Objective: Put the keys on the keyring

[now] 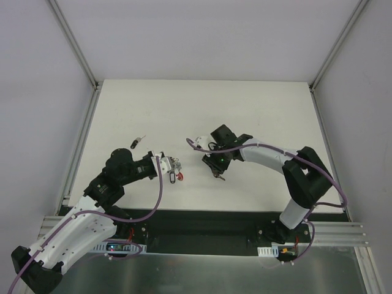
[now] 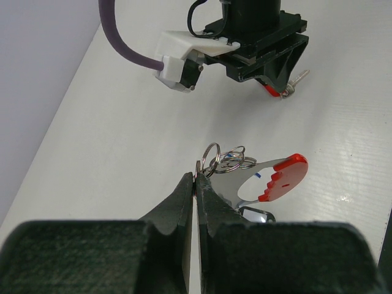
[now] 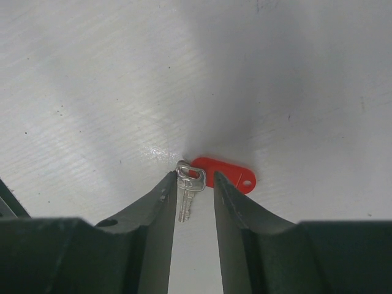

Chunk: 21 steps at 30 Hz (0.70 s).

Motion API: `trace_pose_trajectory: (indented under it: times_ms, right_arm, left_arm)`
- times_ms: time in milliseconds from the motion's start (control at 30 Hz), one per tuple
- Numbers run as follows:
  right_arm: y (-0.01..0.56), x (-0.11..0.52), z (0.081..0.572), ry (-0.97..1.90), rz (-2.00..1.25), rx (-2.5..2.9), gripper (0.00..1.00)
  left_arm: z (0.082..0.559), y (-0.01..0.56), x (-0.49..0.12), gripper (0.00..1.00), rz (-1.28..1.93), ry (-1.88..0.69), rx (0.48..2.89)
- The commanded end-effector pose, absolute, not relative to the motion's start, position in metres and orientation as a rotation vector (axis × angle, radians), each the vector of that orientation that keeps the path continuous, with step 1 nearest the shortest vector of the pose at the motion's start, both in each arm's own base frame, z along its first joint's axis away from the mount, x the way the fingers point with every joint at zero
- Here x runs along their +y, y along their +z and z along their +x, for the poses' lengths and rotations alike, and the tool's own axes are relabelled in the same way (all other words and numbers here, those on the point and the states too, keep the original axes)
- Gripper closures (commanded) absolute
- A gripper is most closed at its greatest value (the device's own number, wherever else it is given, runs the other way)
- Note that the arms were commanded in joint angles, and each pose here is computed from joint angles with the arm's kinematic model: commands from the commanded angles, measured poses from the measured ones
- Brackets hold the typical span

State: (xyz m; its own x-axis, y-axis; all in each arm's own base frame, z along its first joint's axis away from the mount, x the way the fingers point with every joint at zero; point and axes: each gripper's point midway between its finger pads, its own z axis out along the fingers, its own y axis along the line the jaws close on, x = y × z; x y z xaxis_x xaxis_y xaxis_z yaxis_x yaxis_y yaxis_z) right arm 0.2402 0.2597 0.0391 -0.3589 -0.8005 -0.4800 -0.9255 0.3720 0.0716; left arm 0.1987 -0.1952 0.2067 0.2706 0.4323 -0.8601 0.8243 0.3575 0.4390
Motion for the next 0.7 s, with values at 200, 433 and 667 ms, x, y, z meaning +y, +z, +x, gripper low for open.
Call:
trace_pose_trajectory:
  times_ms: [200,433,667]
  right_arm:
    - [0.037,0.267,0.230,0.490,-1.646,2.272,0.67]
    - [0.034,0.267,0.237,0.441,-1.637,2.287,0.70]
    - [0.032,0.267,0.240,0.412,-1.635,2.295,0.72]
  left_arm:
    - [0.198,0.229,-0.203,1.00,1.255,-0.400,1.254]
    - [0.197,0.230,-0.203,1.00,1.256,-0.402,1.251]
    - [0.197,0.230,-0.203,1.00,1.257,-0.405,1.250]
